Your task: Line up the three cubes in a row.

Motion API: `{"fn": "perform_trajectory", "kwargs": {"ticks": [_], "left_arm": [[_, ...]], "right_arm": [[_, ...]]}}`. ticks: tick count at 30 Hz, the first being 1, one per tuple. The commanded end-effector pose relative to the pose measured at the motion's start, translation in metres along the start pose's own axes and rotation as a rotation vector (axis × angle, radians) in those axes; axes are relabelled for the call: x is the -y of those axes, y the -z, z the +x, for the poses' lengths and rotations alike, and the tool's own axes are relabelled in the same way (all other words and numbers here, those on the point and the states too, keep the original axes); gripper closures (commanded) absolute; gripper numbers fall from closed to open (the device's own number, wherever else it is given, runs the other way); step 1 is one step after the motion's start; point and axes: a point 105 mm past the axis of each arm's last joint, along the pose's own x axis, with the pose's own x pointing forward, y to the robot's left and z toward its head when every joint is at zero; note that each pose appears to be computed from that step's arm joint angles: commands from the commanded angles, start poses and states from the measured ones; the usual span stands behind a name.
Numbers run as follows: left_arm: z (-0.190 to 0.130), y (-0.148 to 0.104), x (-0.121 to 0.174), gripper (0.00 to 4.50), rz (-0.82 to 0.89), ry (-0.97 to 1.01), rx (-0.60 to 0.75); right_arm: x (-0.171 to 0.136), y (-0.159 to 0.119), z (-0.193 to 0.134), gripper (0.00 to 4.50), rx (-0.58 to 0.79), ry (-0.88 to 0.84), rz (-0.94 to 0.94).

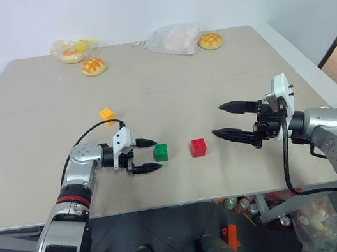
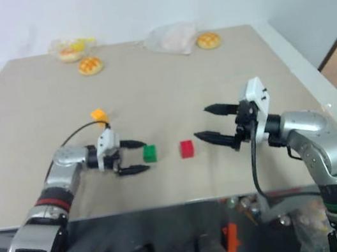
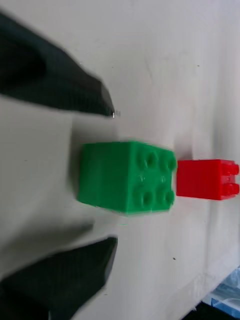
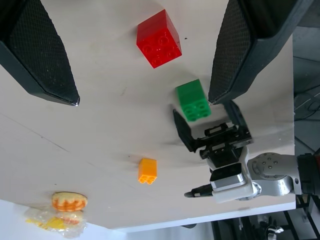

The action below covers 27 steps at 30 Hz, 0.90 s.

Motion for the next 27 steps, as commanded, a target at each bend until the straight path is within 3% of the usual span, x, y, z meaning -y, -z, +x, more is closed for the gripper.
{"fn": "perform_trajectory", "kwargs": {"ticks": [1, 6, 10, 17, 21, 27], "left_arm": [[-0.014, 0.0, -0.001, 0.04, 0.023, -0.015, -0.009], [-0.045, -0.001, 0.001, 0.04, 0.034, -0.053, -0.036], [-0.09, -0.006, 0.002, 0.04, 0.033, -0.149, -0.063], [-0.15, -0.031, -0.013, 0.04, -0.087, -0.545, 0.084], [-0.164, -0.014, -0.022, 0.04, -0.139, -0.757, 0.049], [-0.16, 0.0, -0.033, 0.04, -0.21, -0.84, 0.067]], "right_arm": [[0.001, -0.012, 0.0, 0.23, 0.029, 0.001, -0.041], [0.001, -0.014, 0.0, 0.23, 0.028, -0.008, -0.046], [0.002, -0.017, 0.001, 0.23, 0.03, -0.005, -0.06], [0.003, -0.024, 0.039, 0.23, 0.056, 0.055, -0.102], [0.004, -0.027, 0.057, 0.23, 0.079, 0.059, -0.109], [0.001, -0.03, 0.071, 0.23, 0.091, 0.03, -0.122]]}}
